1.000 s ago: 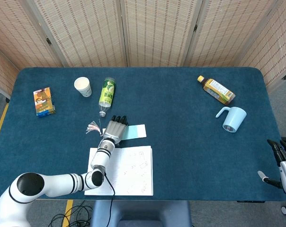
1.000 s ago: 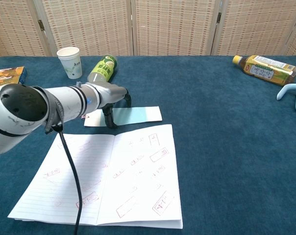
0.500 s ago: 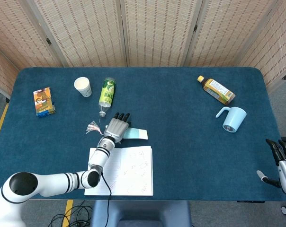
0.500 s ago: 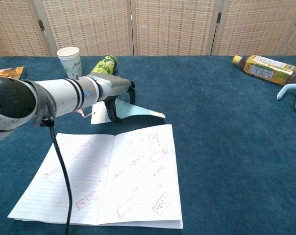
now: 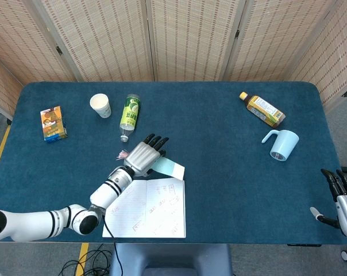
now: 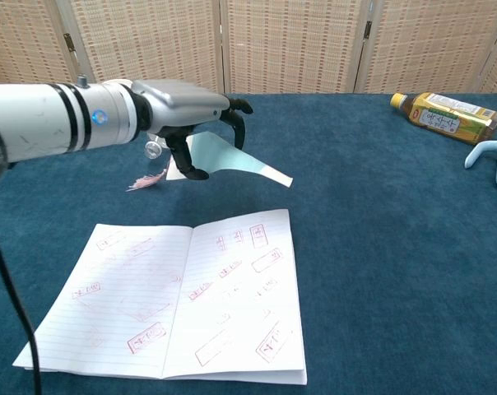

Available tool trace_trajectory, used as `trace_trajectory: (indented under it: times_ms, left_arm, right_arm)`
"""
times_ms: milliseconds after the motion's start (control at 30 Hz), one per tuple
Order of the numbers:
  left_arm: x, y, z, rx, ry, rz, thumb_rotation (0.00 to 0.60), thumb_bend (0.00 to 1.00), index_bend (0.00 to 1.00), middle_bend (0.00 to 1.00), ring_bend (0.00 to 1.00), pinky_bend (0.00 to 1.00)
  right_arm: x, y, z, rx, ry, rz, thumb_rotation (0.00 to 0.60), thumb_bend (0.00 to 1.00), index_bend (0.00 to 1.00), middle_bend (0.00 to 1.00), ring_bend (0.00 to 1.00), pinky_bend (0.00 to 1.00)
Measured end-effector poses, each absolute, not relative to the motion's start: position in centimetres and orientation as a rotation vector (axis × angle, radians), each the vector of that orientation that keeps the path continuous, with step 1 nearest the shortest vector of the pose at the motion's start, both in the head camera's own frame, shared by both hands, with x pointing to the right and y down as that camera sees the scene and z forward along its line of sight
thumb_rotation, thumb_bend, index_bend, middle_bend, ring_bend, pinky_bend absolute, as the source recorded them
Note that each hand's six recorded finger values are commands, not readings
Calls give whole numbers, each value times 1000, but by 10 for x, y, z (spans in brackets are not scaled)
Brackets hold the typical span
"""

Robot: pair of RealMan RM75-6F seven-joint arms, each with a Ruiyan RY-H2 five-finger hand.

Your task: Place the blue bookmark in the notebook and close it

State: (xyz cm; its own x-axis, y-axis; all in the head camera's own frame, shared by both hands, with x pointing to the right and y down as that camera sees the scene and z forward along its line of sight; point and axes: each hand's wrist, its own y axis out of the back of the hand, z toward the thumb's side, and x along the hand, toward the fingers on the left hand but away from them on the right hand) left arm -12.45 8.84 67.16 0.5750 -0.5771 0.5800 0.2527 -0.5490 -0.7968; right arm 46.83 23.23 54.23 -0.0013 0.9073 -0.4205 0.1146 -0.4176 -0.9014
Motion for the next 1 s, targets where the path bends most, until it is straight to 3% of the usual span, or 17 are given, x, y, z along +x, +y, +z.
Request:
trace_trajectory:
  times_ms: [233,467,1000]
  left_arm:
    - [-130,121,643,-1828,126,-905,600,310,347,10,0,86]
    - [-135,161,635,-1816,-10,-750,600,310,343,10,0,85]
    - [-109,216,669,-1792,-206,-589,600,310,308,10,0,85]
  right_arm:
    - [466,233,541,-1601,-1073,1483,600,113,37,128,40,121]
    - [463,234,539,-1598,-1070,1483,600,113,37,128,40,120]
    - [464,238,534,-1582,-1080,1492,600,113,37,128,40,120]
